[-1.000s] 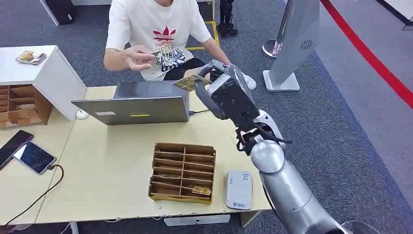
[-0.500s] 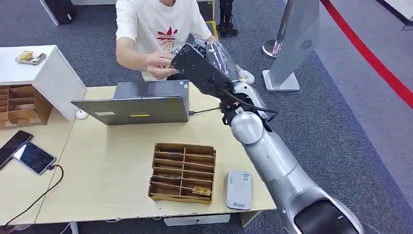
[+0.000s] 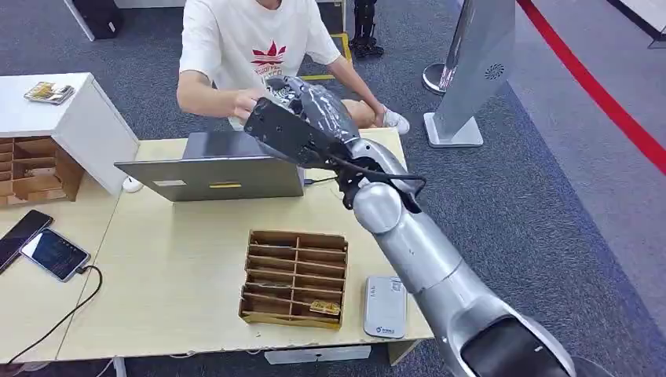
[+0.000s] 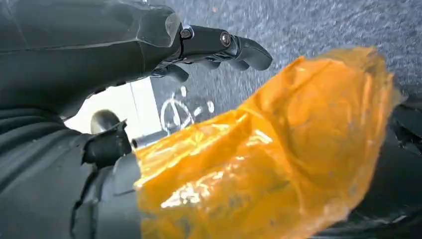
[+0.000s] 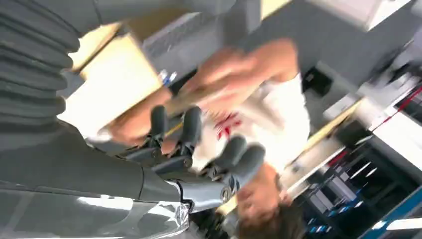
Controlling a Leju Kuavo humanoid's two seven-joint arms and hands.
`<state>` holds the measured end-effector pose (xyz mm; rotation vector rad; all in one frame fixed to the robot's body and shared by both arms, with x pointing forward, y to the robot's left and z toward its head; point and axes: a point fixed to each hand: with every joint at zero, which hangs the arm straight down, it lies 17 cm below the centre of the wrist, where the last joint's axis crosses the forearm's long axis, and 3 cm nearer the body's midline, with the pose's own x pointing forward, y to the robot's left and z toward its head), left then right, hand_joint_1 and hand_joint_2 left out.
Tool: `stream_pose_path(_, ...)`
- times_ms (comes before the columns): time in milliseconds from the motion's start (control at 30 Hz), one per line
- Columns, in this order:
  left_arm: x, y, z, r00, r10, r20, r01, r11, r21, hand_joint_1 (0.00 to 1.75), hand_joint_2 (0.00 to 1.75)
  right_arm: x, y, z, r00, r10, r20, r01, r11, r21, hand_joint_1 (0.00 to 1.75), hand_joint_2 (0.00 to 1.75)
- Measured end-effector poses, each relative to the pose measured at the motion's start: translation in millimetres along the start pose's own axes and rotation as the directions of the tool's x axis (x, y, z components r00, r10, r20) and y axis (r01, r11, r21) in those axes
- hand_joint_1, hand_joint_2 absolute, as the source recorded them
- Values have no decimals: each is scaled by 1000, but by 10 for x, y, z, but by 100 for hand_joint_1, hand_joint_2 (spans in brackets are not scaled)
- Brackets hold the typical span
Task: Pass the card to the sensor for recognition and then transmit it.
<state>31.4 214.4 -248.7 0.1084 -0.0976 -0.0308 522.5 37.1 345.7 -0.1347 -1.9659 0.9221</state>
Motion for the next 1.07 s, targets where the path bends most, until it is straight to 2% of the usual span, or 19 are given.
stream_pose_path(100, -13, -19, 8, 999, 44, -9, -44, 999, -7, 0, 0, 153, 198, 100, 992, -117, 50, 114, 992, 60, 0, 0)
stream_pose_path(267, -8, -55, 47, 997, 78, -3, -78, 997, -7, 0, 0, 638, 425, 390, 892, -420, 169, 389, 902, 188, 0, 0)
stream_pose_path(333, -17, -66, 58, 997, 83, 2, -83, 997, -3, 0, 0, 800, 447, 552, 811, -548, 206, 499, 830, 249, 0, 0)
stream_pose_path(433, -39, -70, 73, 994, 113, 7, -113, 994, 7, 0, 0, 937, 422, 884, 644, -726, 239, 643, 684, 344, 0, 0)
stream_pose_path(500, -60, -76, 86, 992, 126, 12, -126, 992, 13, 0, 0, 944, 399, 1094, 553, -796, 244, 697, 603, 388, 0, 0)
stream_pose_path(533, -71, -80, 90, 992, 129, 12, -129, 992, 14, 0, 0, 923, 403, 1173, 529, -814, 242, 711, 580, 397, 0, 0)
stream_pose_path(733, -94, -93, 114, 988, 154, 15, -155, 988, 19, 0, 0, 772, 425, 1476, 482, -846, 227, 739, 532, 413, 0, 0)
stream_pose_path(833, -139, -106, 135, 982, 188, 10, -188, 982, 23, 0, 0, 566, 467, 1653, 476, -853, 213, 760, 521, 389, 0, 0)
stream_pose_path(967, -223, -131, 177, 969, 245, -16, -244, 969, 34, 0, 0, 129, 477, 1813, 504, -848, 166, 797, 531, 289, 0, 0)
stream_pose_path(1067, -281, -150, 218, 961, 274, -33, -273, 961, 49, 0, 0, -361, 405, 1925, 552, -825, 123, 810, 566, 153, 0, 0)
